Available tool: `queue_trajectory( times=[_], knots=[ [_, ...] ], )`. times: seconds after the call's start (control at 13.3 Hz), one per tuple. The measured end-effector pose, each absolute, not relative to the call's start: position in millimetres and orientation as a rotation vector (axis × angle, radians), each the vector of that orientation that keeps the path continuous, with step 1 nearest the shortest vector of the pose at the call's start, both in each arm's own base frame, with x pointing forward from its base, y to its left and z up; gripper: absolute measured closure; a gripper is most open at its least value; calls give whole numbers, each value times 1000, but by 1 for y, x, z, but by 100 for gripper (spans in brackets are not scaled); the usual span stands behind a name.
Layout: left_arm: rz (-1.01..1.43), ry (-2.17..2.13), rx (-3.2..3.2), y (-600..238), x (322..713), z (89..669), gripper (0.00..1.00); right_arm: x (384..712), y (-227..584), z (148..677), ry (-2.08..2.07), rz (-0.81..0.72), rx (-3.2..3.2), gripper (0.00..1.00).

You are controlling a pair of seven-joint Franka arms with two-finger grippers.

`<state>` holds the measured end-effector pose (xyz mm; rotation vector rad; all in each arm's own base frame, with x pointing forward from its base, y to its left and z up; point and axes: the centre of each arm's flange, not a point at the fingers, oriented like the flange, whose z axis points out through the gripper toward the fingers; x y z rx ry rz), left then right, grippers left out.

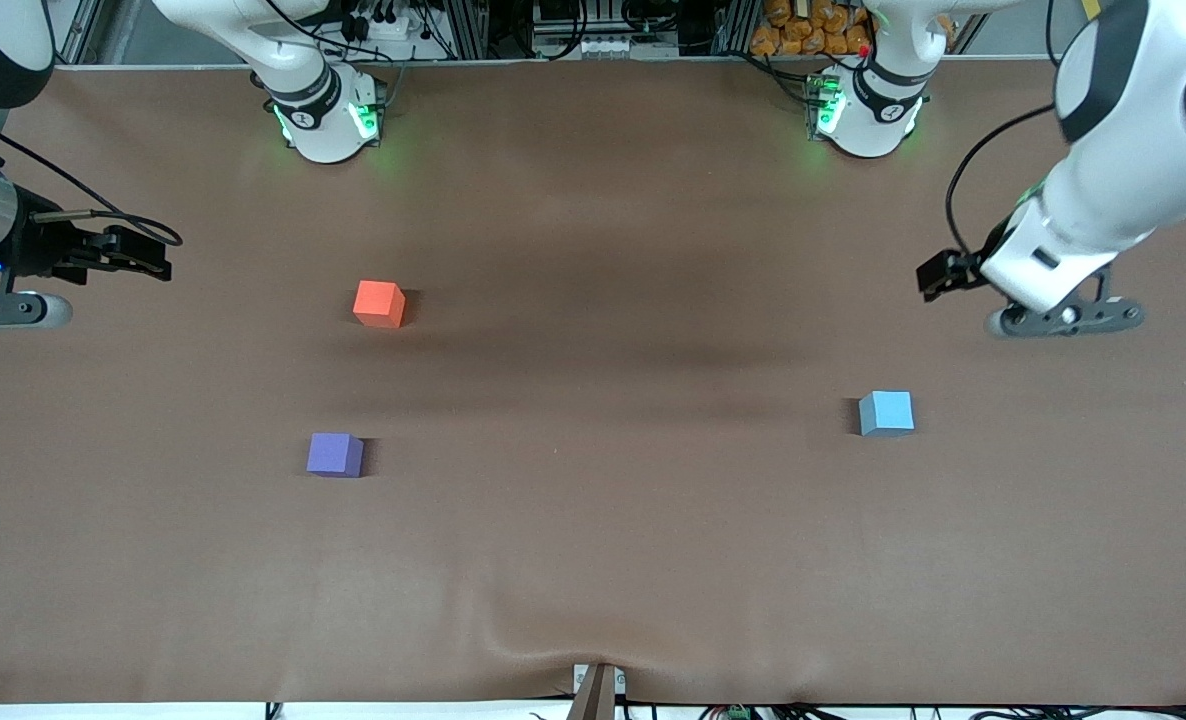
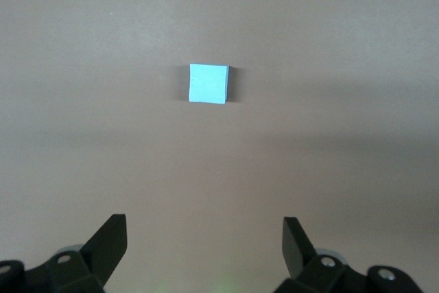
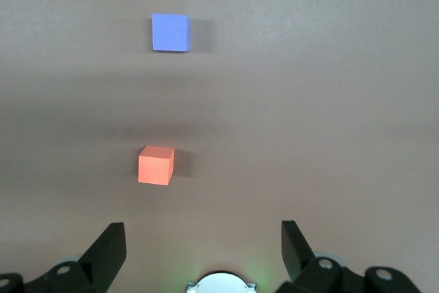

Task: Place blue block between orange and purple blocks
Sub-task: 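Reach the left gripper down over the light blue cube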

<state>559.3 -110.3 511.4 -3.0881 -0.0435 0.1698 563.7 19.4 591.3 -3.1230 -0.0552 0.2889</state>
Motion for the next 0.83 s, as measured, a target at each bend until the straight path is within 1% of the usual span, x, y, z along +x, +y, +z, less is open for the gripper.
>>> queue_trajectory(
  times=[0.23, 0.38, 0.53, 0.83],
  knots=[
    [168, -52, -3100, -100, 576, 464, 0, 564, 19, 591, -55, 291, -3123, 0],
    [145, -31, -3114, -76, 583, 431, 0, 564, 20, 591, -56, 291, -3123, 0],
    [114, -24, -3128, -53, 584, 394, 0, 564, 19, 591, -56, 293, -3123, 0],
    [81, -26, -3149, -50, 585, 341, 0, 563, 17, 590, -72, 298, -3120, 0]
  ],
)
